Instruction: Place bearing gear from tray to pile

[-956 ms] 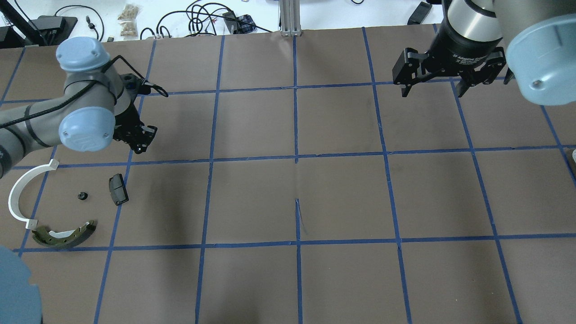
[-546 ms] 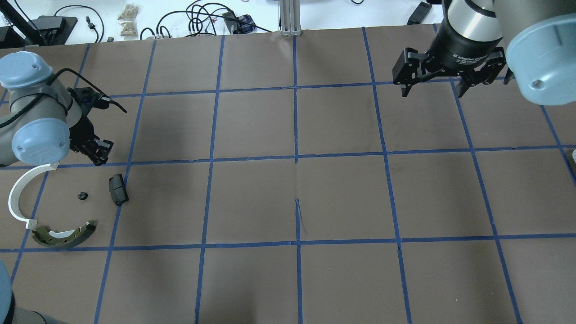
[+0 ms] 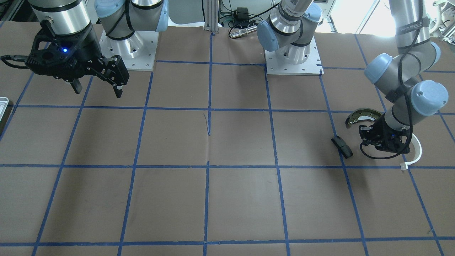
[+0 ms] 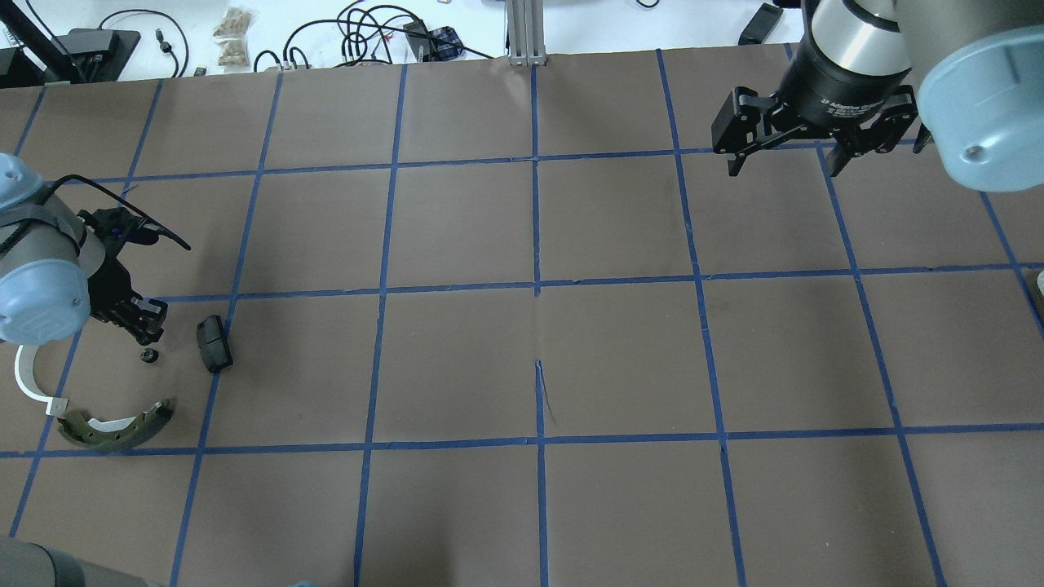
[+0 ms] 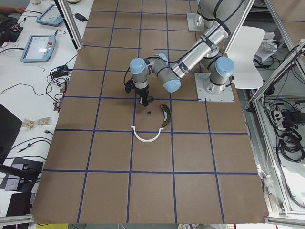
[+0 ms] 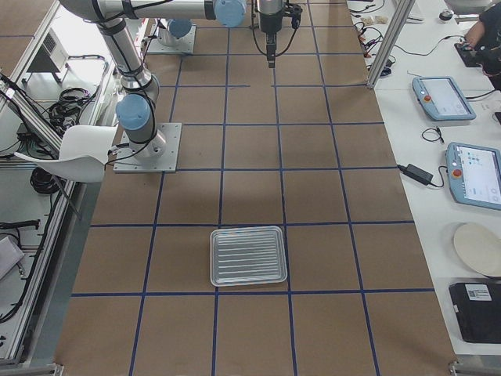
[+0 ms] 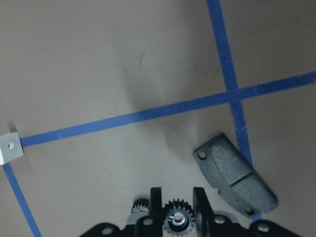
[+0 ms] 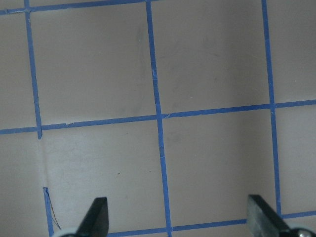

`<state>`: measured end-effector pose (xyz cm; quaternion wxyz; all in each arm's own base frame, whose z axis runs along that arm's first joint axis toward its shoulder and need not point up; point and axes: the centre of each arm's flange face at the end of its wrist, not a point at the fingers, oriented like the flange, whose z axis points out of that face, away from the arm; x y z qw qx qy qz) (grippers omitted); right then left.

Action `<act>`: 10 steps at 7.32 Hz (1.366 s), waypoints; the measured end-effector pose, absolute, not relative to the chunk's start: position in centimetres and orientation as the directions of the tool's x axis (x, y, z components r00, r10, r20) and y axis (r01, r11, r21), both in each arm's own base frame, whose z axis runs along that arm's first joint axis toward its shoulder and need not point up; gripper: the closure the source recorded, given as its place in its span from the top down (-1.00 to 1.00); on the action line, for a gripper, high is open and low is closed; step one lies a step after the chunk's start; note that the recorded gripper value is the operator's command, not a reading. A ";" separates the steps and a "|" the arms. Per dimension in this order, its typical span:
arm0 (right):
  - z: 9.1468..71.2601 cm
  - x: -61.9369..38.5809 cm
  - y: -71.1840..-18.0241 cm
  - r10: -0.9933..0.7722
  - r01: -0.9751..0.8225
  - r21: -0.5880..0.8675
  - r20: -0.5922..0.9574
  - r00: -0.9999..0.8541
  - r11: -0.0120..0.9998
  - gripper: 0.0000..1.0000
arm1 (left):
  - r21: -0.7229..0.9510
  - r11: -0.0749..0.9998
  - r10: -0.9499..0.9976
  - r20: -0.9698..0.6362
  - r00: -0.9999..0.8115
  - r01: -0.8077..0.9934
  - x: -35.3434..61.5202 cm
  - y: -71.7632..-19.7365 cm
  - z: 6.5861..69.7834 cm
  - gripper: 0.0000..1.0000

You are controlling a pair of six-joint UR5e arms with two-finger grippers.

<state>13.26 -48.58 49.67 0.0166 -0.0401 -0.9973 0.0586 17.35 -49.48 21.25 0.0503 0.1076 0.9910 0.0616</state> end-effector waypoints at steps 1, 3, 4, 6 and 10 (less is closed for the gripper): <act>49.7 13.3 -48.6 0.082 0.078 -0.118 0.028 -0.996 0.990 1.00 | 0.137 0.966 0.230 -0.081 -0.970 0.218 17.5 -49.3 20.8 -0.99; 49.7 13.3 -48.6 0.082 0.078 -0.118 0.028 -0.996 0.990 1.00 | 0.144 0.964 0.237 -0.072 -0.969 0.225 17.1 -49.1 20.3 -0.24; 49.7 13.3 -48.6 0.082 0.078 -0.118 0.028 -0.996 0.990 1.00 | 0.150 0.962 0.240 -0.066 -0.969 0.228 16.9 -48.8 19.9 0.33; 49.7 13.3 -48.6 0.082 0.078 -0.119 0.028 -0.996 0.990 1.00 | 0.151 0.962 0.240 -0.069 -0.968 0.227 16.8 -48.5 19.5 0.79; 49.7 13.3 -48.5 0.082 0.078 -0.119 0.028 -0.996 0.990 1.00 | 0.060 0.965 0.262 -0.129 -0.956 0.256 10.0 -52.7 26.4 1.00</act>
